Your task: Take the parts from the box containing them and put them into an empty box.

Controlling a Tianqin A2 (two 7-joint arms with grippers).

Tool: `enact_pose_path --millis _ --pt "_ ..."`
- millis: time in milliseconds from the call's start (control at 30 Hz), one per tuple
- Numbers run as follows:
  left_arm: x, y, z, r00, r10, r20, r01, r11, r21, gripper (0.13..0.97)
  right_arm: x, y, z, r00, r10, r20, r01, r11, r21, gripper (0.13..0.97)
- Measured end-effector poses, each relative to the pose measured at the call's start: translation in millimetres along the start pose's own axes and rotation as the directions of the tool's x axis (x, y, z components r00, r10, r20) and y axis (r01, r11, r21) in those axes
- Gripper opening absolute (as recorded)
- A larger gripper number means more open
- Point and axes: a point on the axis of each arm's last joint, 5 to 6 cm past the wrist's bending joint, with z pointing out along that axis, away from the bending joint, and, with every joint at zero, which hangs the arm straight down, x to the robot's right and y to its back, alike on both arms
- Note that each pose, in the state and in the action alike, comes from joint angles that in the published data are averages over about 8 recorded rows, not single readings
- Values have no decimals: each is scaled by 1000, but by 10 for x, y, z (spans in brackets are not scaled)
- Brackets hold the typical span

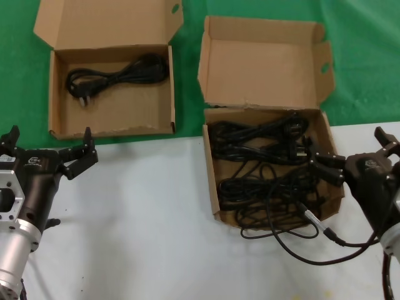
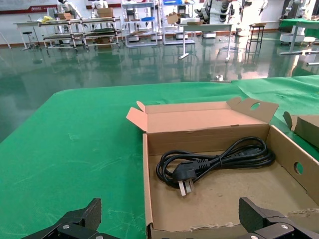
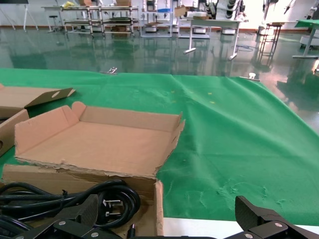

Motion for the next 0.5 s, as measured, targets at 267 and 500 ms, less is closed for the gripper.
enact_pose_path --millis 267,500 --pt "0 0 0 1000 0 0 0 1000 0 966 0 0 0 1000 0 0 0 1000 0 966" --pt "0 0 0 1000 0 0 0 1000 0 966 0 0 0 1000 0 0 0 1000 0 966"
